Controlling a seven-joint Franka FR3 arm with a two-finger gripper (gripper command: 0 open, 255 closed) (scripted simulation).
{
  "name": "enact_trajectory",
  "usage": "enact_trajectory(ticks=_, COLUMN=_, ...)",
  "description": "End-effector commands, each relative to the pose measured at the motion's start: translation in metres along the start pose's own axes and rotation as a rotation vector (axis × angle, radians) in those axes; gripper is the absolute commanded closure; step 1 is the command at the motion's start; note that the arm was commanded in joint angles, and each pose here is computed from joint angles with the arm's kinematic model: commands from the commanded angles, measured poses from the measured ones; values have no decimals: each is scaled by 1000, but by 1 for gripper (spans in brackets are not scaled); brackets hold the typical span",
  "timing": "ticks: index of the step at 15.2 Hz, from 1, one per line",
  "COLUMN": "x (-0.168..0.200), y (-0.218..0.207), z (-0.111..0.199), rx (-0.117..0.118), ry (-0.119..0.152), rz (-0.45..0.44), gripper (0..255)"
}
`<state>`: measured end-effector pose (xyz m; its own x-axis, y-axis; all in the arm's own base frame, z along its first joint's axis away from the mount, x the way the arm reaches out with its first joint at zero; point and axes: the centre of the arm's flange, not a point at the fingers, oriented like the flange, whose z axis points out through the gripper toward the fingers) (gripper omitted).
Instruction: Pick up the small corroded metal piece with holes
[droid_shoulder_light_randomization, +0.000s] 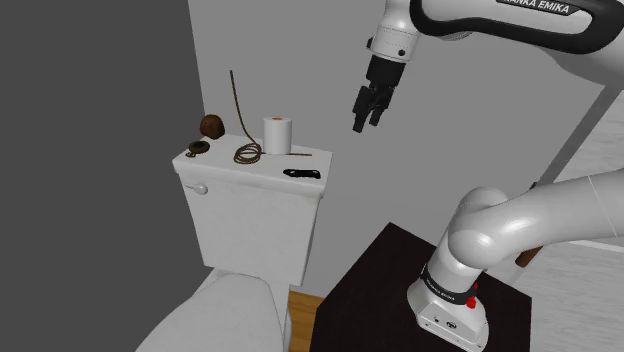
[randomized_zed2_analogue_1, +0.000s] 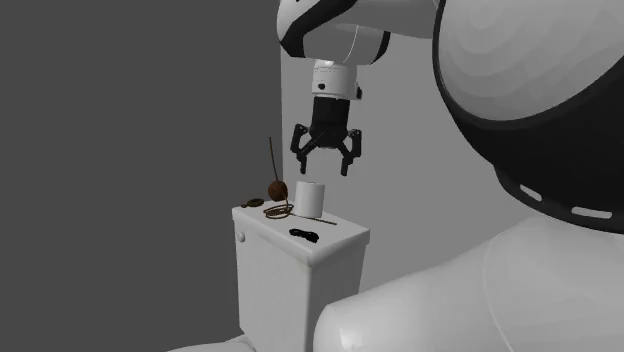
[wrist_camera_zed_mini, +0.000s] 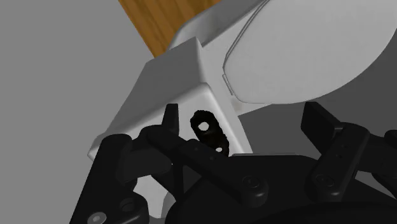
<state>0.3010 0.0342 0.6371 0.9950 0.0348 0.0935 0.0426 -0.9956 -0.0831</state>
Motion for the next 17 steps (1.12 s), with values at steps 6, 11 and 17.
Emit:
enact_trajectory(ticks=6, x=51, y=1, z=47, rx=-16, ry=-34, rz=-99, gripper=0)
enact_trajectory(ticks=11, x=101, y=-2, z=96, rx=-31, ry=-68, rz=-198, gripper=0)
enact_trajectory(ticks=17, x=157, y=-11, z=157, rx=-50, ry=-109, rz=-317, gripper=0)
